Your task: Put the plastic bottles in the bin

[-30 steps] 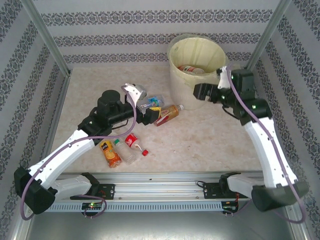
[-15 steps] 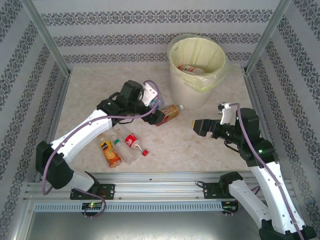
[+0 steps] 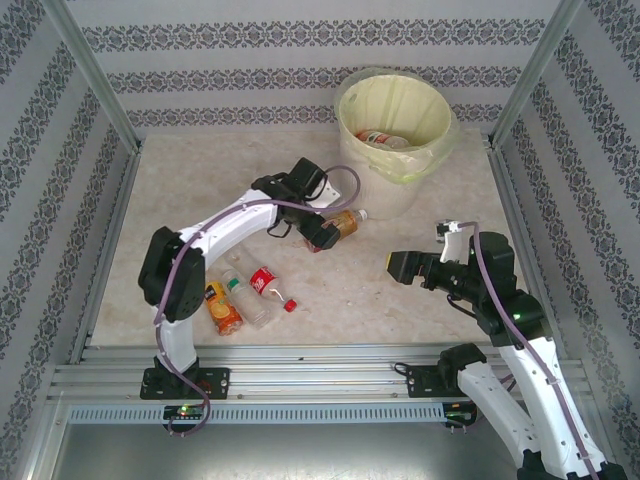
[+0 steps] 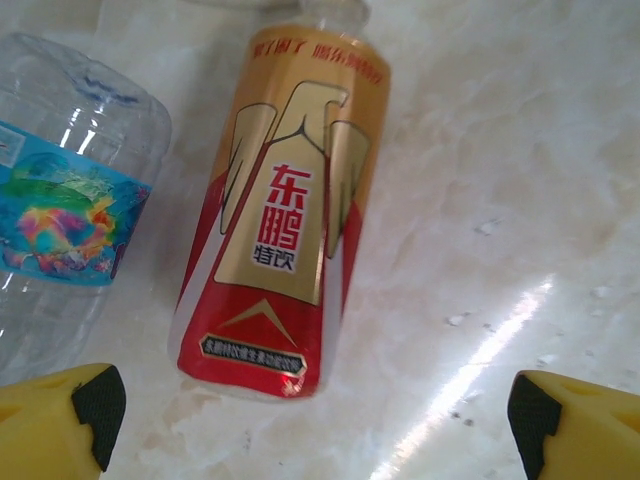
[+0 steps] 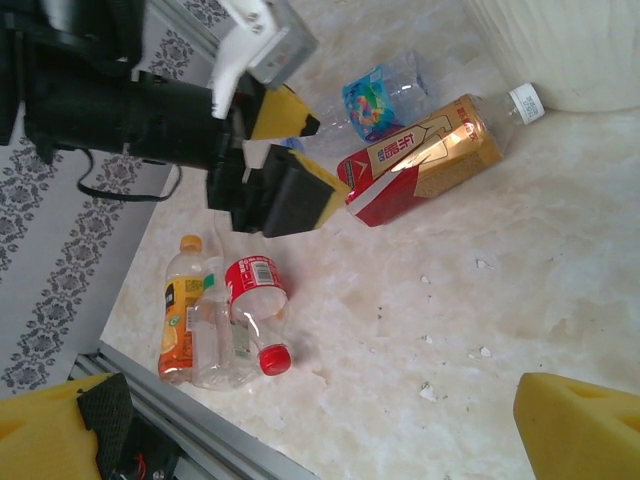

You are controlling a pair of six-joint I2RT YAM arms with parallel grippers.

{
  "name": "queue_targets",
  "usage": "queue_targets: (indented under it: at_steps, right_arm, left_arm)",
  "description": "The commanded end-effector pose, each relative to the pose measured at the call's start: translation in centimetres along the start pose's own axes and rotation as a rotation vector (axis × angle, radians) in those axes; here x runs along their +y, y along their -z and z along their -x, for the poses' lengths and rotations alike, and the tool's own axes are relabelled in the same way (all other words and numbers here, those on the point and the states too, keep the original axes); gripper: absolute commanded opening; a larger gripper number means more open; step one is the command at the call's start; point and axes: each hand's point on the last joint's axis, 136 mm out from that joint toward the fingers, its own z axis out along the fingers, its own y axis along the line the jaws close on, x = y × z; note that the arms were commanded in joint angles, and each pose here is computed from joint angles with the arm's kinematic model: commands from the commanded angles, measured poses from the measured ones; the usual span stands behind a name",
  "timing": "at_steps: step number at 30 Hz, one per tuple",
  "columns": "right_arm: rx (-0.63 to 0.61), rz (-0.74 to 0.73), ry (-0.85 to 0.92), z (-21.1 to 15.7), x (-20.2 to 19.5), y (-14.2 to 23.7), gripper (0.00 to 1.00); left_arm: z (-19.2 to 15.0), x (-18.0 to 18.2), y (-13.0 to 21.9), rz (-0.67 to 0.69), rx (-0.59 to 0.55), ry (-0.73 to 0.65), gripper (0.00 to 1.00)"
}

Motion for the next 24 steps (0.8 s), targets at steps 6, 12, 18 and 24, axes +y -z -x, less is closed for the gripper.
queue_targets:
  at_steps: [6,12,18,24]
  right_arm:
    - [0.004,0.019,0.016,-0.1,0.9,0.6,0.98]
    - [-0.015,0.023,0.04,-0.1,1.3,1.5,0.98]
    - [-0.026,0.014,0.032,-0.2,1.1,1.8,0.98]
    - [-0.01,-0.002,0.009,-0.1,0.5,0.9,0.98]
  left_arm:
    - [-0.7,1.2,-2.3,0.074,0.123,-0.049,0.99]
    - [-0.8,1.3,-3.9,0.066,0.153,-0.033,1.0]
    - [-1.4,1.6,-5.6,0.07,0.206,-0.01,1.0]
    - [-2.2,0.5,-6.3,0.024,0.237,-0.002,0.95]
